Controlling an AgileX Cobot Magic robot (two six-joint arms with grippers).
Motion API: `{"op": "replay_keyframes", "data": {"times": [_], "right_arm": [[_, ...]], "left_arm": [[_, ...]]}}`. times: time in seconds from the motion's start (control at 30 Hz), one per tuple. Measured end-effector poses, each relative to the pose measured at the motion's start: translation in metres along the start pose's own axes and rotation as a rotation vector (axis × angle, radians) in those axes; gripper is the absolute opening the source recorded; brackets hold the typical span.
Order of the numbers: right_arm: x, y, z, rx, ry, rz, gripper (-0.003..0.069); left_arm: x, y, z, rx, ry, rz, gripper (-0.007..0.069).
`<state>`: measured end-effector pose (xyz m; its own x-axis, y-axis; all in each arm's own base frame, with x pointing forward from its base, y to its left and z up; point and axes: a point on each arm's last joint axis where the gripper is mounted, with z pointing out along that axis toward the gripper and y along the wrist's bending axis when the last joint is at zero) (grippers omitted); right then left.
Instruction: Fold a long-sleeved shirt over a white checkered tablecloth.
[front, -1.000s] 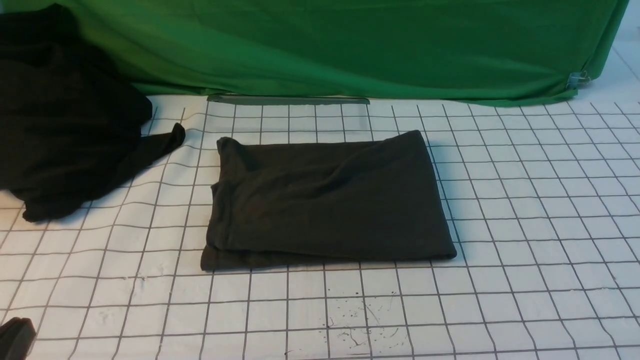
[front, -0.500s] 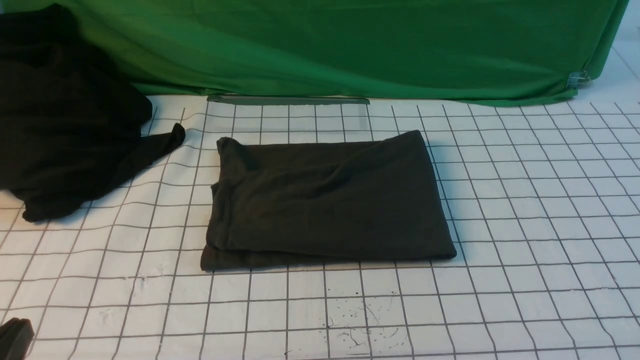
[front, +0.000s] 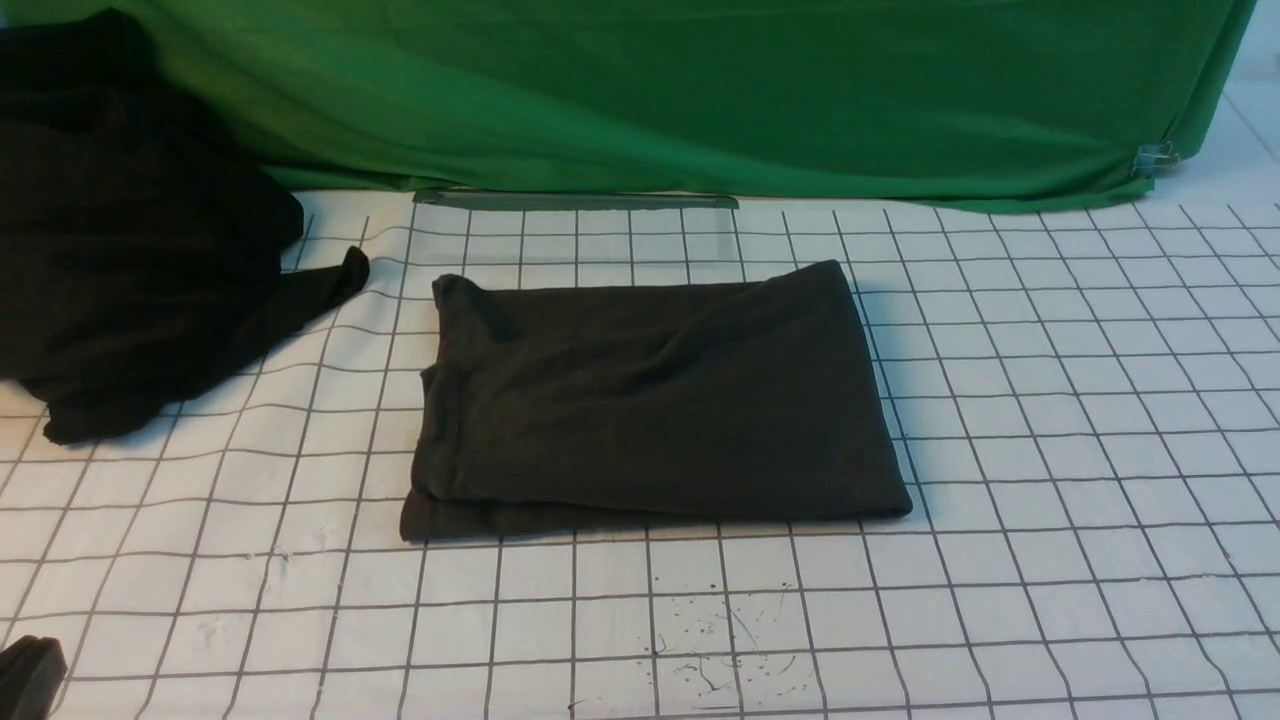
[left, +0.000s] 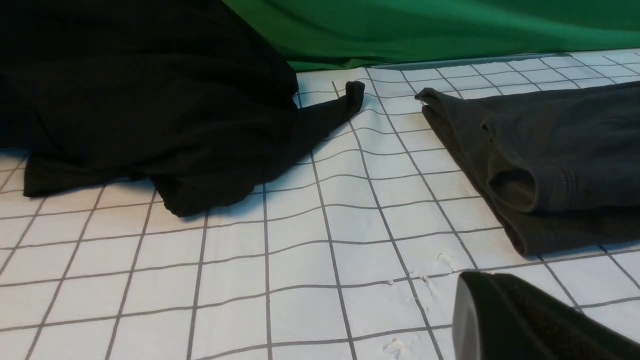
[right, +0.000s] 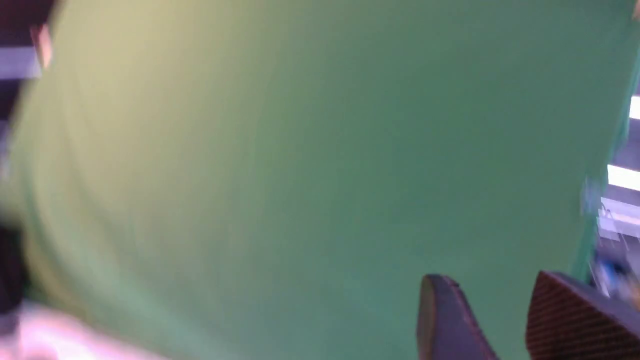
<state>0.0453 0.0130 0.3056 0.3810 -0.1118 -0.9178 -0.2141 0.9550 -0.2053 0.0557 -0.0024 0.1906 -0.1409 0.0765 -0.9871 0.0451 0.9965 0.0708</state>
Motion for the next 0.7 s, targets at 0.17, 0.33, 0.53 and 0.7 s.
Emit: {"op": "replay_keyframes", "data": {"times": [0.17, 0.33, 0.53, 0.7], "right_arm": [[0.066, 0.006, -0.015, 0.101, 0.325, -0.045, 0.0242], [0.106, 0.011, -0.03, 0.169, 0.492, 0.015, 0.0242], [0.113, 0.012, -0.033, 0.176, 0.548, 0.071, 0.0242], [0.113, 0.012, -0.033, 0.182, 0.547, 0.095, 0.0242]], "left_arm": [[0.0, 0.0, 0.0, 0.0, 0.0, 0.002, 0.0003], [0.0, 0.0, 0.0, -0.001, 0.0, 0.005, 0.0003], [0.001, 0.0, 0.0, -0.001, 0.004, 0.006, 0.0003], [0.001, 0.0, 0.0, -0.001, 0.004, 0.007, 0.0003]]}}
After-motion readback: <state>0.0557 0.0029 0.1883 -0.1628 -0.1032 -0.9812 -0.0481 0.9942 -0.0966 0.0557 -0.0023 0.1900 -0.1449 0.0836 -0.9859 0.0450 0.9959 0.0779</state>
